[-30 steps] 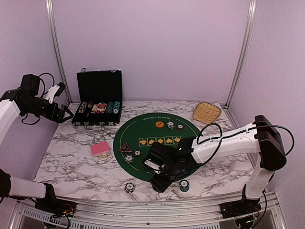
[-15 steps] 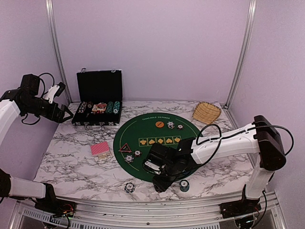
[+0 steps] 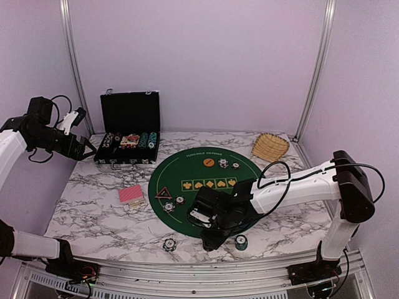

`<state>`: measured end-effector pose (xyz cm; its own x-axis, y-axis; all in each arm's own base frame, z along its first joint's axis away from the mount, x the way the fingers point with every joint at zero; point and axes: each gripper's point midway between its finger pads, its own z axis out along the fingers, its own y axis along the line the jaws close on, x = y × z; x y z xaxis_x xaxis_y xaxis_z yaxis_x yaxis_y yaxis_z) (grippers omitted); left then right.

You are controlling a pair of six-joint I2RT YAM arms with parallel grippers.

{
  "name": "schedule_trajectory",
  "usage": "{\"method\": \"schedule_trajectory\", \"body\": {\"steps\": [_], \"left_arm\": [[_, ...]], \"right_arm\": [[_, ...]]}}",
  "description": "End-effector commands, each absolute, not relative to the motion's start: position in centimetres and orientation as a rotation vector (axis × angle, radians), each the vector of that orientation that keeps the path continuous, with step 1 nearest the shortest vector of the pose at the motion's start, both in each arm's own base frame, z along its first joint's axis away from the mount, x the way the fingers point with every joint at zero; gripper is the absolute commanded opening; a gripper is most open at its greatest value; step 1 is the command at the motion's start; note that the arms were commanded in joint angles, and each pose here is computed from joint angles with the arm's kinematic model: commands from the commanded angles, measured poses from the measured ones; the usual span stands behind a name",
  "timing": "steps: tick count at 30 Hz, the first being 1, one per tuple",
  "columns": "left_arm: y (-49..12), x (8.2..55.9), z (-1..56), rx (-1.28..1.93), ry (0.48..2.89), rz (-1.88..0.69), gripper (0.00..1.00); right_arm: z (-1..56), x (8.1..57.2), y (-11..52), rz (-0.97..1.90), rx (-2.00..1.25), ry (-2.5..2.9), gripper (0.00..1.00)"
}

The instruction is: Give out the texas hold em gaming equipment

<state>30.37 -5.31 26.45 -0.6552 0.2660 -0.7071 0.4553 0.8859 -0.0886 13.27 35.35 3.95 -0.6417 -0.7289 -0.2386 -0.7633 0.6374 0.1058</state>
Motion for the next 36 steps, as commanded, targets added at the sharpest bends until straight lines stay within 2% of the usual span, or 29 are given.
{"method": "schedule_trajectory", "body": {"steps": [1, 15, 26, 36], "left_arm": [[-5.6, 30.3, 26.9, 0.520, 2.316, -0.361, 0.99], [-5.7, 30.3, 26.9, 0.522, 2.316, -0.366, 0.99], [-5.6, 30.1, 27.0, 0.523, 2.312, -0.353, 0.99], [-5.7, 30.0, 27.2, 0.524, 2.304, -0.355, 0.99]], "right_arm": [[7.4, 13.5, 36.9, 0.371, -1.208, 2.618, 0.27], [9.7, 13.6, 37.3, 0.407, -1.184, 2.600, 0.22], [11.3, 20.9, 30.4, 0.243, -0.897, 2.621, 0.19], [9.5, 26.1, 22.2, 0.099, -0.628, 2.678, 0.18]]}}
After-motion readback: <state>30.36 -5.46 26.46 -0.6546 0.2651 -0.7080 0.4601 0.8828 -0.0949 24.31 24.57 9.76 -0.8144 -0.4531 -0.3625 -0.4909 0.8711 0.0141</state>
